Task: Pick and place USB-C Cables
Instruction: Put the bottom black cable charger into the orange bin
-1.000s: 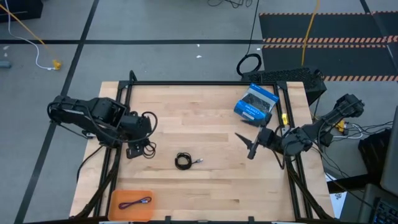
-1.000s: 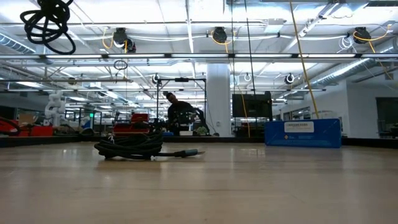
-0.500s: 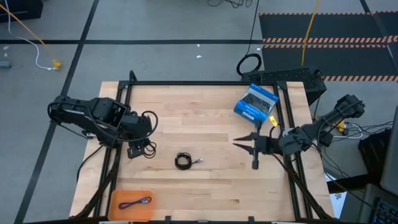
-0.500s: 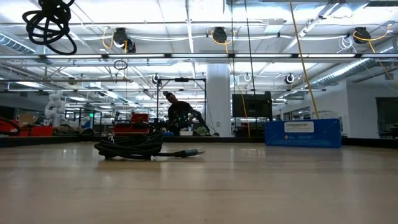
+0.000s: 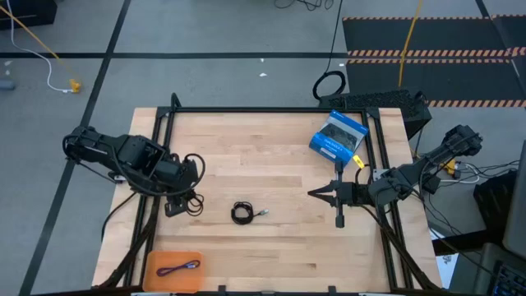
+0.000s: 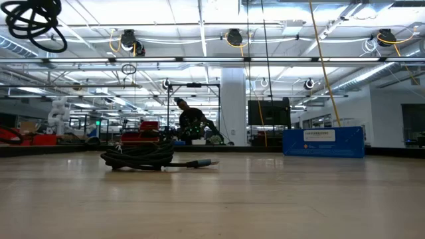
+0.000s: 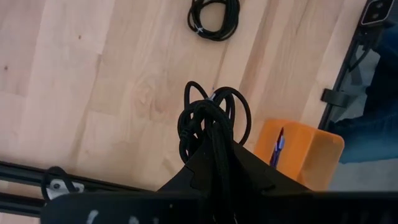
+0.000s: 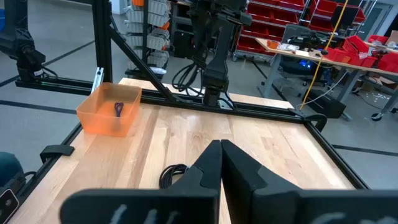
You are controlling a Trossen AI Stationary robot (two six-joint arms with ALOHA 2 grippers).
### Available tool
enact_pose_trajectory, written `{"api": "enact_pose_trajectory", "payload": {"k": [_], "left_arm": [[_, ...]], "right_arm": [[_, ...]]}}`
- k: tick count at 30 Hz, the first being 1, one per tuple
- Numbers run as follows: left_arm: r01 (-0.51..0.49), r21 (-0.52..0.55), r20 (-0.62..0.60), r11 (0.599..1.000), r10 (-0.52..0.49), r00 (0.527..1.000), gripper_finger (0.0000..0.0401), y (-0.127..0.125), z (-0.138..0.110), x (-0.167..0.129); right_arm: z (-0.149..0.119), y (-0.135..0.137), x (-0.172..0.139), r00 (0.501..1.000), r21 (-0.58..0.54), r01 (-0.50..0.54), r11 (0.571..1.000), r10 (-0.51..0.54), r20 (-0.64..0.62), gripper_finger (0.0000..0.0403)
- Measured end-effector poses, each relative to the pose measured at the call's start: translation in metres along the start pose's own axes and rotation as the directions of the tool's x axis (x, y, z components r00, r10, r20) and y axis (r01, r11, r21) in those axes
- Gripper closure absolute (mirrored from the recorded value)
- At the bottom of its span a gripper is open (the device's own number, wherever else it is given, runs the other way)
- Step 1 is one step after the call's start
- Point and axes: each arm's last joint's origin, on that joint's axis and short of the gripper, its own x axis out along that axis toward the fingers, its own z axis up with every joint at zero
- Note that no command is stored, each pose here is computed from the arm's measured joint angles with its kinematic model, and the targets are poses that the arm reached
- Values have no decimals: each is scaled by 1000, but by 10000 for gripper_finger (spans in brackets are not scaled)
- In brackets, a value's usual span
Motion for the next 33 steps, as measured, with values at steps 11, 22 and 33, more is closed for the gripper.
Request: {"api": "enact_pose_trajectory", "payload": {"k": [11, 22, 33], "left_arm": [[19, -22, -25, 1000, -19, 1000, 370, -17, -15, 1], [30, -103, -51, 994, -35, 998, 370, -31, -32, 1], [28, -157, -116, 987, -46, 992, 370, -72, -52, 19]], "right_arm": [[-1, 1, 0, 1000, -6, -2, 1000, 2, -8, 402], [-2, 1, 0, 1000, -11, -2, 1000, 2, -20, 401], [-2, 1, 0, 1000, 5, -2, 1000, 2, -20, 401]]}}
